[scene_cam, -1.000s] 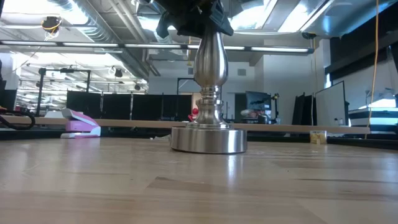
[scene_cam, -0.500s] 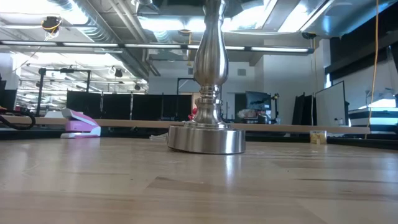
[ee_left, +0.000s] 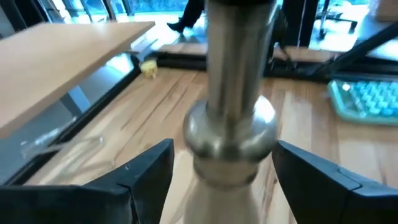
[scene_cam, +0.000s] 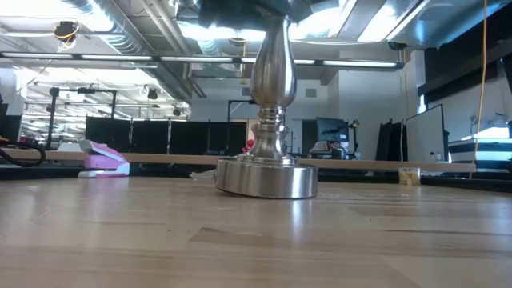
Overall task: Screw lightbulb
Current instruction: Insert the light bulb into the lamp
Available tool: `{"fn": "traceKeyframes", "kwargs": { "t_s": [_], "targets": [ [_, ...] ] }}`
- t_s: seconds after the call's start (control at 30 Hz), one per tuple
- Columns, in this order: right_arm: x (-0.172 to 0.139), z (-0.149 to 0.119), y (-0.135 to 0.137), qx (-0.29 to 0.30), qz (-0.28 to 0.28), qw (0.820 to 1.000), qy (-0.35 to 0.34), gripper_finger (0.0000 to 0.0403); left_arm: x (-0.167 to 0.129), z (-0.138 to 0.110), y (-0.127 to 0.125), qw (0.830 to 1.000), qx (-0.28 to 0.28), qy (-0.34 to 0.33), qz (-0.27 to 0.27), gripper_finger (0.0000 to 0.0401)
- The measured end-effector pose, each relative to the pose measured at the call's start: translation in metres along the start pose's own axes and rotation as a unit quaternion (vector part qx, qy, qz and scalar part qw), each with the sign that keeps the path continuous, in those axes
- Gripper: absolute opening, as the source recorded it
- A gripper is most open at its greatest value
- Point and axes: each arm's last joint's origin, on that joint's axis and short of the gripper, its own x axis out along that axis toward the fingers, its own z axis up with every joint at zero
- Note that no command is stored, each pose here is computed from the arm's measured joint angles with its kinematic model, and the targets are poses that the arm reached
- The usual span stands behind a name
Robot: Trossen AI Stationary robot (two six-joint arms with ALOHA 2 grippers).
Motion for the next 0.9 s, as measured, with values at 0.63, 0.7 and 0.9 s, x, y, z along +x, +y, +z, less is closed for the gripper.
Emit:
{"fn": "traceKeyframes", "kwargs": {
  "t_s": [0.63, 0.7, 0.9],
  "targets": [
    [0.004, 0.002, 0.002, -0.016, 0.014, 1.000, -0.013, 0.0156, 0.014, -0.039, 0.010, 0.994, -0.004, -0.039, -0.099, 0.0230],
    [0.004, 0.002, 0.003, -0.016, 0.024, 0.999, -0.014, 0.0156, 0.017, -0.041, 0.014, 0.993, -0.002, -0.033, -0.114, 0.0230],
    [0.004, 0.003, 0.003, -0.024, 0.035, 0.999, -0.019, 0.0156, 0.024, -0.042, 0.022, 0.989, 0.012, -0.027, -0.144, 0.0228]
  ]
}}
